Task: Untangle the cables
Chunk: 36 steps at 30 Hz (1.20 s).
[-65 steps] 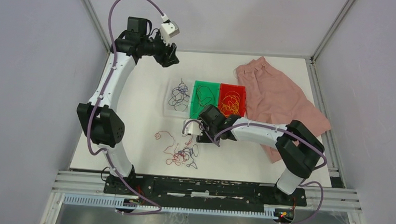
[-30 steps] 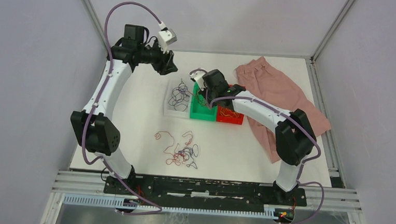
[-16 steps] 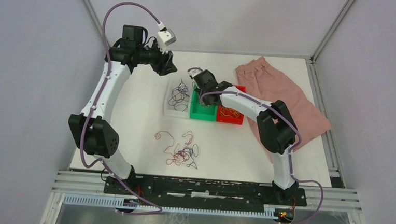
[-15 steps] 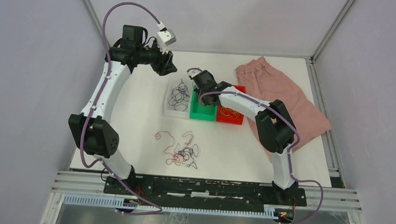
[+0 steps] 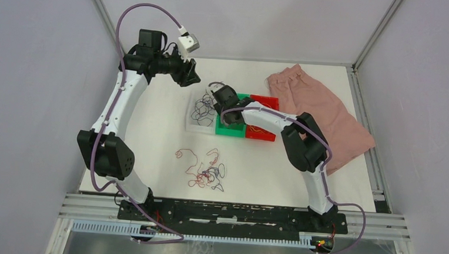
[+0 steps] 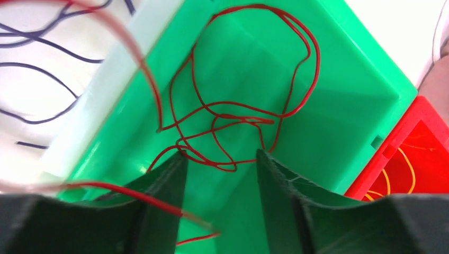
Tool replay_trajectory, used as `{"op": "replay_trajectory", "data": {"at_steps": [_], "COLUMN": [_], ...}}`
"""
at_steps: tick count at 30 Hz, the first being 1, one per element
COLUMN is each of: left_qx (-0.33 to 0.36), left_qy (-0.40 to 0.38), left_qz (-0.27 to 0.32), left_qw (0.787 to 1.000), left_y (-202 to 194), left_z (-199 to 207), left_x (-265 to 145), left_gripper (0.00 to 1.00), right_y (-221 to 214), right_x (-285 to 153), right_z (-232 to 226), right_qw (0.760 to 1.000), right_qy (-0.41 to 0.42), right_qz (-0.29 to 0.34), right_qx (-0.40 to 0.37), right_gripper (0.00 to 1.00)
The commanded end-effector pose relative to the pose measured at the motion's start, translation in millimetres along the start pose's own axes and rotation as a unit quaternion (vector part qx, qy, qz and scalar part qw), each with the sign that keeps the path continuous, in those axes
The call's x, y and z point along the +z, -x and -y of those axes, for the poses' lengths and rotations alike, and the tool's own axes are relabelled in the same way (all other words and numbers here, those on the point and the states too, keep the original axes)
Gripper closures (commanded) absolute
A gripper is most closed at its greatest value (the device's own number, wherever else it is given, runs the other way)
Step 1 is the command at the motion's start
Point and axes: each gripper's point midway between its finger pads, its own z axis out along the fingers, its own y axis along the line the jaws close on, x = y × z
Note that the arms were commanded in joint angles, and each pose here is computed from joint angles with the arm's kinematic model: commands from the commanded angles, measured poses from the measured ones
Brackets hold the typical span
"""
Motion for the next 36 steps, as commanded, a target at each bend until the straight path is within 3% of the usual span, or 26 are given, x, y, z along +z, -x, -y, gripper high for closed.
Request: {"op": "replay_trajectory", "data": {"at_steps": [1,8,17,20,23,36], "left_qx": [0.031,0.041,0.042,0.042,0.041,0.034], "left_qy": [0.011,0.014,0.013,0.014,0.014,0.006], "left_qz": [0.036,0.037,0.041,0.041,0.041,0.042], "left_qw": [0.999,0.998,0.998,0.998,0.998,0.998], "left_y": [27,29,33,32,32,30], "left_z": [2,3,4,4,3,5], "left_x": [-18,-21,-23,-23,-23,-21], "left_gripper": [0.39,0.39,0.39,0.39,0.39,0.39], "right_y": [59,77,75,88,94,32], "right_x": [-47,-89,-103,-117,-125,-123], "right_z": [18,23,8,-21,-44,-88], "right_qw": [0.993,0.979,0.964,0.947,0.945,0.97], "right_qy": [0.033,0.115,0.182,0.248,0.266,0.191], "right_qz": [0.09,0.128,0.136,0.163,0.167,0.132], "right_qx": [0.075,0.109,0.14,0.122,0.085,-0.069], "right_gripper": [0.38,0.36,0.4,0.39,0.38,0.41]}}
